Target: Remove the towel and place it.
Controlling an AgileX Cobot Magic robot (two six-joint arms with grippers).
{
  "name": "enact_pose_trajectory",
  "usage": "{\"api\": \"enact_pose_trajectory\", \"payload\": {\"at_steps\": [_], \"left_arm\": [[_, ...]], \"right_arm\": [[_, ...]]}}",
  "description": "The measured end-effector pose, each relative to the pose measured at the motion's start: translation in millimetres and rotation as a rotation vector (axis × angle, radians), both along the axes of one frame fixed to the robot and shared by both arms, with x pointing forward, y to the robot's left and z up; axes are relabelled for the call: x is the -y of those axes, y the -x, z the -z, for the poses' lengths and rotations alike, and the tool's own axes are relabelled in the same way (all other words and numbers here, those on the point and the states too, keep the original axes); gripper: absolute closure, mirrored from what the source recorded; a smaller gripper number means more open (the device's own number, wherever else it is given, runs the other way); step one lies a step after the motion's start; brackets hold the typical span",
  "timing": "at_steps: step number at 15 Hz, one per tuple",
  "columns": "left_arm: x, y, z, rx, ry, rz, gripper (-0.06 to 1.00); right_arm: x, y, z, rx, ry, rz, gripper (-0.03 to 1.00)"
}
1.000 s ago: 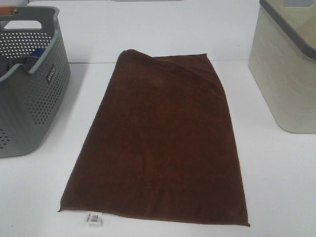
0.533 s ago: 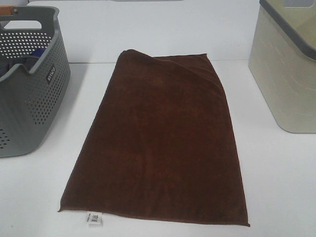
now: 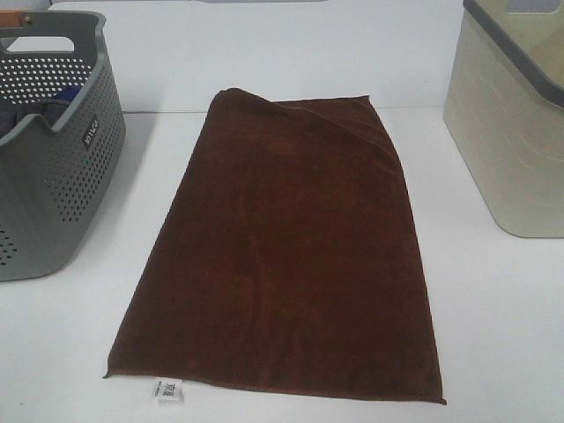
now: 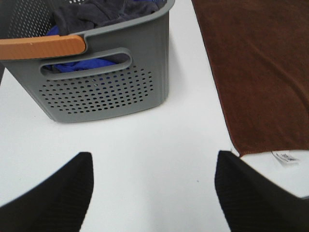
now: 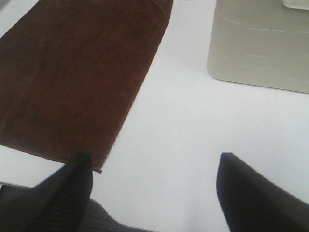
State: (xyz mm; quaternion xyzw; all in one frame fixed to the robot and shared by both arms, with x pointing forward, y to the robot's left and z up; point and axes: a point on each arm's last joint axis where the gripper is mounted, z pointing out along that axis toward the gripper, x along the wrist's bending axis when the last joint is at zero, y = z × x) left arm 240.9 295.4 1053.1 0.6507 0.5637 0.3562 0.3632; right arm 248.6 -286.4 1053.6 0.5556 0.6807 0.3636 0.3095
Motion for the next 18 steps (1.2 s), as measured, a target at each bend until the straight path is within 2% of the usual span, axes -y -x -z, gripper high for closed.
{"api": "enact_pose_trajectory", "payload": {"at_steps": [2, 7, 18], "left_arm": [[0, 7, 0, 0.044, 0.000, 0.000, 0.27], [0, 7, 0, 0.046, 0.000, 0.000, 0.27], [0, 7, 0, 0.046, 0.000, 0.000, 0.27]], "right_arm": [[0, 0, 0, 0.004, 0.001, 0.019, 0.28], [0, 16, 1, 0.105, -0.001, 0.019, 0.28], [0, 17, 1, 0.110, -0.001, 0.019, 0.28]]}}
